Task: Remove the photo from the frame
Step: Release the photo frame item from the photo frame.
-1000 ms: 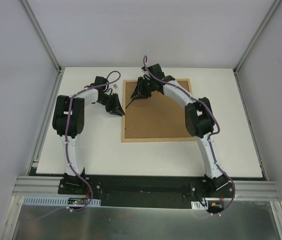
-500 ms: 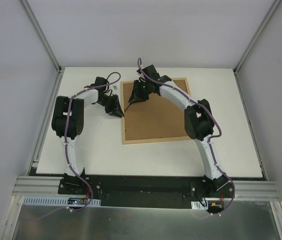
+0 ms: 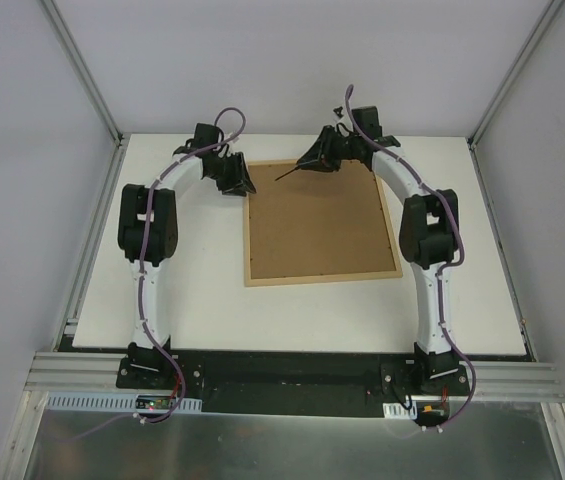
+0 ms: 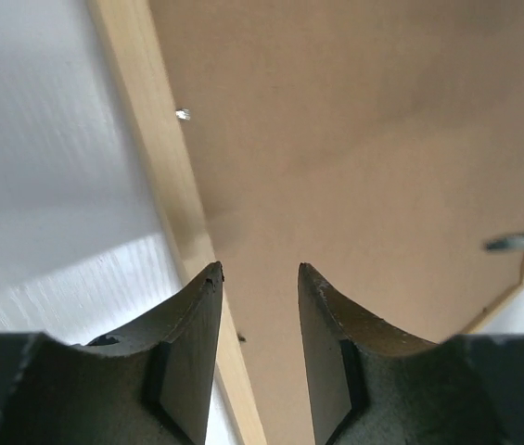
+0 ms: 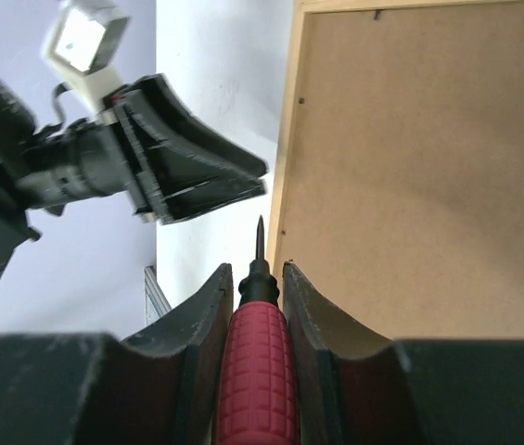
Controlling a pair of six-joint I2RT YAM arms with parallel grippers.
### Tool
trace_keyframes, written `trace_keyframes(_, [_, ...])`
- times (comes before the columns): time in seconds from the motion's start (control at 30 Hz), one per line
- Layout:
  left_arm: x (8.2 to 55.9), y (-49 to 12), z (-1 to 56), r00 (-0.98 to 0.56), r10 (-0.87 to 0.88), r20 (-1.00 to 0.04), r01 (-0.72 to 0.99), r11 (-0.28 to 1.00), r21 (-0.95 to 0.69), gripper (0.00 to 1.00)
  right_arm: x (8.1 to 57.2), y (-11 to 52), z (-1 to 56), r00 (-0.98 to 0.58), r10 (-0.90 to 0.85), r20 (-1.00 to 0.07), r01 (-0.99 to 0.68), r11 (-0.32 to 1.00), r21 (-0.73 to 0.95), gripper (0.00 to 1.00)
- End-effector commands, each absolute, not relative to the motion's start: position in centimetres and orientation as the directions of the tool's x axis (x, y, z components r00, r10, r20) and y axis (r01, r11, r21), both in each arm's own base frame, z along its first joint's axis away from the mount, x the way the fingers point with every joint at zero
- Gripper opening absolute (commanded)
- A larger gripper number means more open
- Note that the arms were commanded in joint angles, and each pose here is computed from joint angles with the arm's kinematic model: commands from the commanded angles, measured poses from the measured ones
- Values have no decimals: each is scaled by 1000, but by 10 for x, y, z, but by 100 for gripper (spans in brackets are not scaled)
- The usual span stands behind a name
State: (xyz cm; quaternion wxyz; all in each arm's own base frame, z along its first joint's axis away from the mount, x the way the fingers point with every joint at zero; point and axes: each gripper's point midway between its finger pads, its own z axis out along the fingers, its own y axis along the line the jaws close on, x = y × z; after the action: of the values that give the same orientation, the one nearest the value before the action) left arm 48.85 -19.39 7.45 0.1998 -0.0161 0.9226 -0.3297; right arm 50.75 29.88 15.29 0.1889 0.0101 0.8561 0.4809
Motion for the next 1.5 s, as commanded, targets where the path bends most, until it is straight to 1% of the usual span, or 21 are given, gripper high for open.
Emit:
trace_keyframes(0.0, [491,-186,43,-935,-146,-323,61,831,-552,36,502,324,176,-926,150,-345,-246,453,857,0])
trace_keyframes(0.13, [483,-182,26,-944,-116,-309,57,865,-498,36,506,326,177,-925,155,-348,-252,435,865,1])
trace_keyframes(0.2, [481,-179,19,-947,-113,-300,49,874,-484,33,510,327,176,-922,163,-352,-256,425,868,1])
trace_keyframes(0.27, [479,-178,14,-950,-108,-292,47,878,-477,26,514,328,169,-923,175,-343,-244,424,872,1])
trace_keyframes(0.33, [477,-178,10,-954,-105,-282,43,881,-471,24,517,329,161,-925,177,-336,-236,425,874,0])
trace_keyframes(0.5, [475,-167,13,-951,-115,-287,18,906,-423,27,523,325,144,-938,189,-289,-190,417,889,0])
trace_keyframes(0.67, [477,-174,40,-939,-128,-319,38,884,-467,29,530,317,144,-939,211,-272,-169,404,899,0])
trace_keyframes(0.93, [483,-188,76,-915,-156,-372,81,833,-548,29,539,316,136,-935,230,-271,-158,412,897,0])
trace_keyframes(1.23, [488,-175,73,-898,-151,-414,72,876,-477,29,543,318,124,-940,238,-244,-133,403,906,0])
trace_keyframes(1.47, [484,-175,50,-909,-110,-401,73,907,-415,29,542,320,123,-941,237,-242,-133,400,907,0])
